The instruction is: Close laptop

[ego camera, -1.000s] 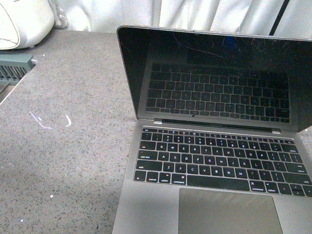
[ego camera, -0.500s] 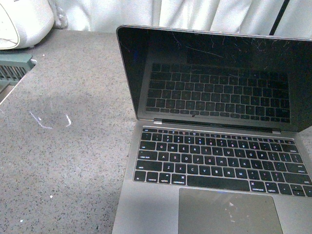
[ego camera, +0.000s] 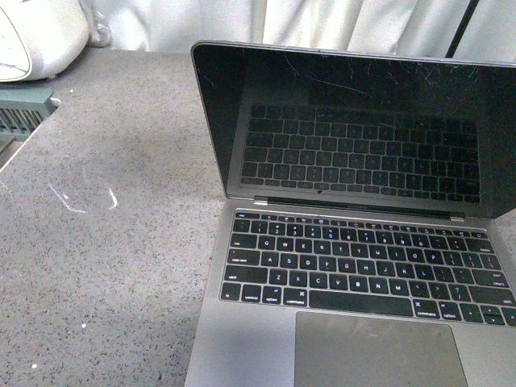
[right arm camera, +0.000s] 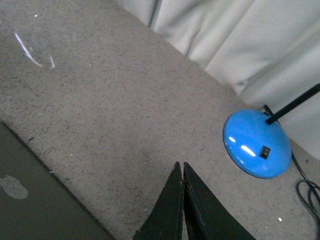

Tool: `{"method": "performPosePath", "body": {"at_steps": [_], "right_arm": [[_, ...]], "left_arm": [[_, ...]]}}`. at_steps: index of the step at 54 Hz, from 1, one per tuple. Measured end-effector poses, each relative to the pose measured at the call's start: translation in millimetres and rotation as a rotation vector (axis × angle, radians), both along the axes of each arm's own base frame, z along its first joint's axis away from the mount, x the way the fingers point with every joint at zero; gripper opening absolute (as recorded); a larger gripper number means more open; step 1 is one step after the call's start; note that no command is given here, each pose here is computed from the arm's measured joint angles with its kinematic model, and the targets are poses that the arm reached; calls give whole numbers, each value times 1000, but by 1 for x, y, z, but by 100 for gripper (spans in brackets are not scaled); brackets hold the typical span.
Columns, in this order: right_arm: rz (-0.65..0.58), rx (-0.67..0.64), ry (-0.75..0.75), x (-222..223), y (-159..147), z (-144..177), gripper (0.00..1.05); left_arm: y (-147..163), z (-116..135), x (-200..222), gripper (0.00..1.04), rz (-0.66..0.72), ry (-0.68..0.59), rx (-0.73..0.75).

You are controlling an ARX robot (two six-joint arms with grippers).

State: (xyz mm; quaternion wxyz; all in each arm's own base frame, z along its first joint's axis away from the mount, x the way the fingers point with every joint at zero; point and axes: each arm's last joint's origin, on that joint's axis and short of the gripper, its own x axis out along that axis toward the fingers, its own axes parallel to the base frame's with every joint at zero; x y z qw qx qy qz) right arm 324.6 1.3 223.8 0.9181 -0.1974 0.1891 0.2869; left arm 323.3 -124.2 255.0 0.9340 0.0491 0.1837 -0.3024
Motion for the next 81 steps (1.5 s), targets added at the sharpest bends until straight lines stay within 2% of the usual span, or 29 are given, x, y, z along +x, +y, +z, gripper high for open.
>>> {"method": "performPosePath", "body": {"at_steps": [13, 24, 35, 42, 47, 55, 65, 72, 81], "right_arm": [[83, -38, 52, -2, 16, -19, 1], [85, -26, 127, -20, 18, -30, 1], [-53, 40, 324, -51, 18, -39, 1], [-207, 74, 546, -87, 22, -60, 1], [-273, 84, 672, -111, 26, -76, 1], [-332, 87, 753, -131, 29, -87, 1], [-411, 109, 721, -120, 22, -76, 1], [-467, 139, 655, -105, 13, -60, 1], [-628, 163, 396, -89, -6, -30, 1]], "left_arm": [[-19, -31, -2, 4, -174, 101, 192], [-21, -39, -23, 4, -252, 133, 240], [-17, -48, -53, 4, -339, 213, 258], [-13, -68, -90, 4, -447, 330, 336], [-11, -84, -114, 4, -523, 407, 399], [-14, -96, -132, 4, -575, 437, 454], [-12, -93, -127, 4, -517, 400, 486], [-6, -87, -108, 4, -395, 347, 496], [26, -45, -52, 4, 48, 107, 325]]}}
